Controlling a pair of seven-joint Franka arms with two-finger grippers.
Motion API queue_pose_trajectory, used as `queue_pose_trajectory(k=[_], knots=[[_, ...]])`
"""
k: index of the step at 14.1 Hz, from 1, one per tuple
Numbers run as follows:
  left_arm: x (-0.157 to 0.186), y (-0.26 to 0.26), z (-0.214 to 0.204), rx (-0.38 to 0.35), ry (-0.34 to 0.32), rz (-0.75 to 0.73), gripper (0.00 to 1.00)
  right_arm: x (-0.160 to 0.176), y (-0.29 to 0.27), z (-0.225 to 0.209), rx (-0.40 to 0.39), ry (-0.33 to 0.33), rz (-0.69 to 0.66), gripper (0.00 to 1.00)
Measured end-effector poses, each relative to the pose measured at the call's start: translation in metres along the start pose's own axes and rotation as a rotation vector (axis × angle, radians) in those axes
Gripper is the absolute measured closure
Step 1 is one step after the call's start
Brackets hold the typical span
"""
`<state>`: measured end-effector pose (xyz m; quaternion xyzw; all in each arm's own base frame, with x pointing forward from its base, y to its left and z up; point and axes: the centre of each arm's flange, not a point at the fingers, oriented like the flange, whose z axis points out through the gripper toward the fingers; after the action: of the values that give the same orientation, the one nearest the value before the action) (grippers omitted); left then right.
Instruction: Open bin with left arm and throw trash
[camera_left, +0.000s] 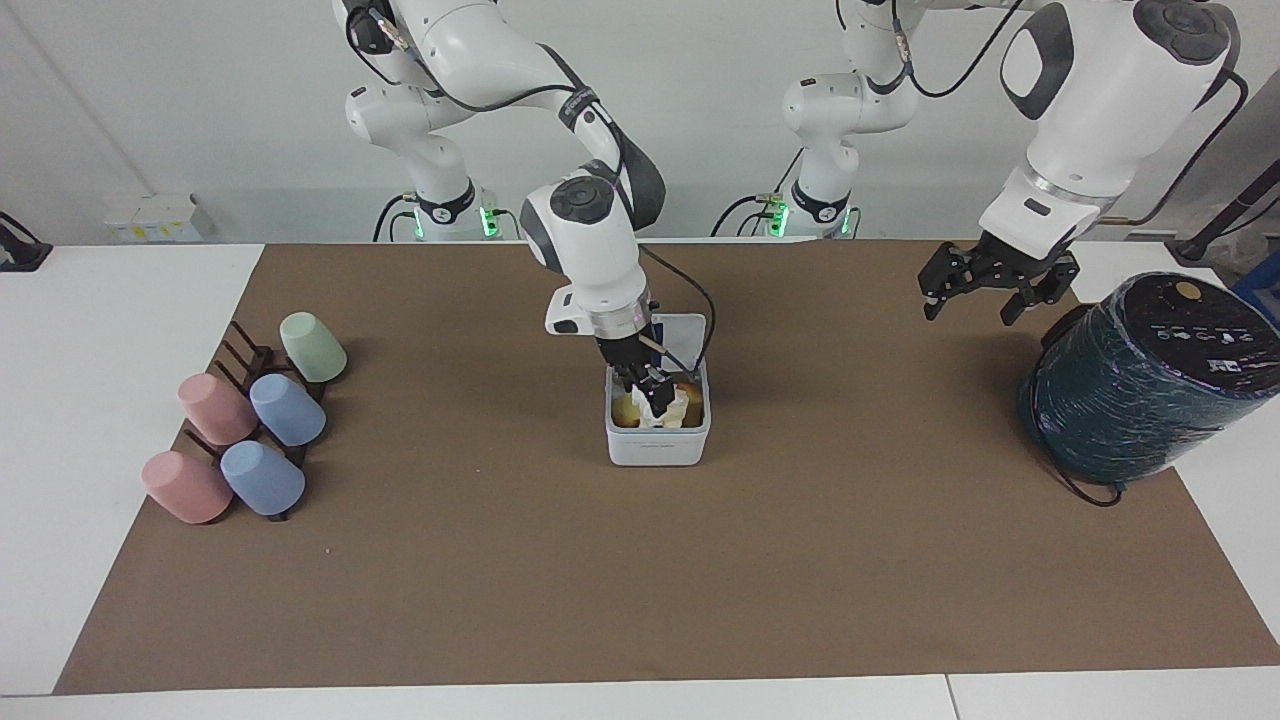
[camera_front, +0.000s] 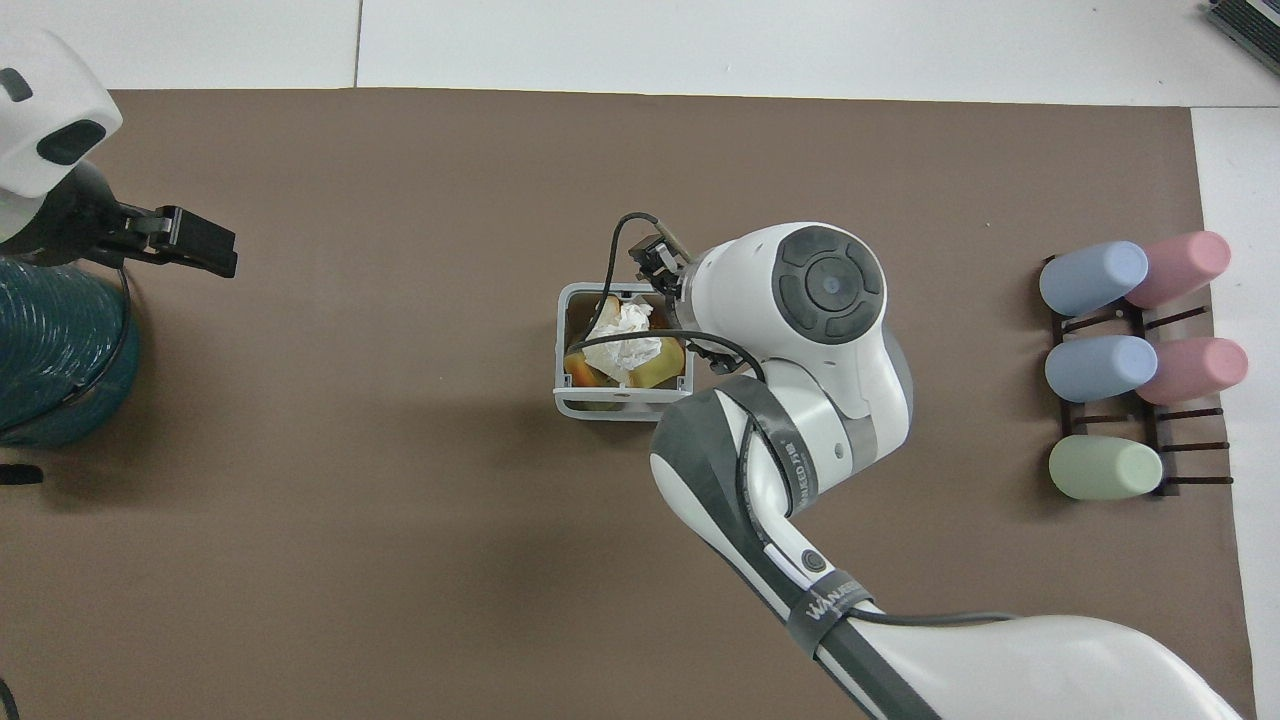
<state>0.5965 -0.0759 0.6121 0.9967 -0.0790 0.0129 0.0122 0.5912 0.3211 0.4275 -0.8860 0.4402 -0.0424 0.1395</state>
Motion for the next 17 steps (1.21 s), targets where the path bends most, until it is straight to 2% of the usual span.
queue_pose_trajectory(k=[5,9,14,17], knots=[[0.0,0.006,0.0,-0.001,0.0,0.011,0.0,0.012,0.002,-0.007,0.004,0.011,-0.125,0.0],[0.0,0.008,0.0,-0.001,0.001,0.014,0.0,0.067,0.018,-0.029,-0.023,0.027,-0.254,0.0],[0.0,0.014,0.003,-0.001,-0.004,0.024,0.0,0.129,0.048,-0.083,-0.07,0.032,-0.388,0.0],[-0.001,0.016,0.002,-0.001,-0.003,0.027,0.0,0.174,0.074,-0.123,-0.102,0.089,-0.484,0.0]])
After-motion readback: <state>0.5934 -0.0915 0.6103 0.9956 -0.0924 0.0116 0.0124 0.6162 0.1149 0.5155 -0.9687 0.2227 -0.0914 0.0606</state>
